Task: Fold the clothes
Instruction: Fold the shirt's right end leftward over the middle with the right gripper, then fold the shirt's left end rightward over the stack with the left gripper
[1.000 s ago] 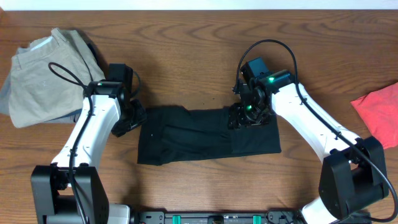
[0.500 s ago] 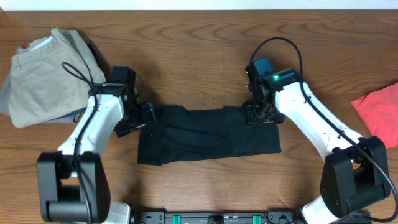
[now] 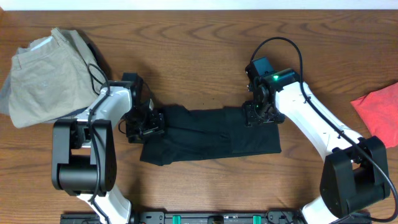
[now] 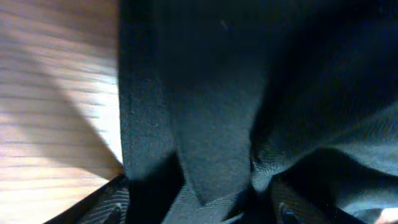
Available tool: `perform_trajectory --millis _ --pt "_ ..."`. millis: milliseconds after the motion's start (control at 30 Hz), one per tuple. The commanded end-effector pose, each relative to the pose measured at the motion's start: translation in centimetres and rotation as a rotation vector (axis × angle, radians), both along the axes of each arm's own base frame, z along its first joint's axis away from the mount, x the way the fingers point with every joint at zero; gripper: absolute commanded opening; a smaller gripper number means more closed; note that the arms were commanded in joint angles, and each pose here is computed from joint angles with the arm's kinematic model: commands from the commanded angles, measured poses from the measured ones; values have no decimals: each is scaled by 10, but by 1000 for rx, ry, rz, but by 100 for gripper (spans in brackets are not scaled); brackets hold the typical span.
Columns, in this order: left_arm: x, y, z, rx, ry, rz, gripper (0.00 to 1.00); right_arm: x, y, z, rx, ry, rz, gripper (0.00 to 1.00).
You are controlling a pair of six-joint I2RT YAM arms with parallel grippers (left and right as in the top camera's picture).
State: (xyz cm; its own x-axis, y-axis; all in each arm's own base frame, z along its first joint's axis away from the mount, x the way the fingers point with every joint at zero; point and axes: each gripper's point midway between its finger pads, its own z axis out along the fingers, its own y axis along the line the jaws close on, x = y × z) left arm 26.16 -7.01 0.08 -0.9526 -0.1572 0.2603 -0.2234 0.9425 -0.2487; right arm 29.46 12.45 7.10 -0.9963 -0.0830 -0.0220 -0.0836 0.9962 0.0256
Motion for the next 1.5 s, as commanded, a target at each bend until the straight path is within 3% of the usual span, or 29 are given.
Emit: perform_trajectory --millis 0,100,133,200,233,367,600,800,933,1167,1467 --pt "-21 -20 -22 -70 83 -57 65 5 -8 0 -15 -9 -36 66" --pt "-20 -20 -22 -70 79 -58 39 5 -9 0 -19 -10 -33 66" --pt "-19 -20 -22 -70 76 -56 25 5 -9 0 -19 -9 -32 65" --pt "-18 -19 -23 -71 70 -54 9 5 -9 0 -19 -9 -30 66" --pt "-16 -19 -23 -71 64 -54 6 5 -9 0 -19 -9 -30 65" --pt "-6 -15 -21 -56 35 -46 6 5 -11 0 -28 -12 -31 64" --pt "25 48 14 124 -36 110 6 9 -55 1 -144 -10 -110 63" --pt "42 91 58 145 -103 259 6 14 -92 1 -149 4 -163 63" --pt "43 93 85 144 -111 285 6 16 -110 1 -150 10 -197 64" --pt "55 -9 130 -146 -159 163 6 16 -129 1 -150 18 -228 64" --pt "35 -154 119 -184 -190 -49 6 12 -132 1 -151 33 -223 65"
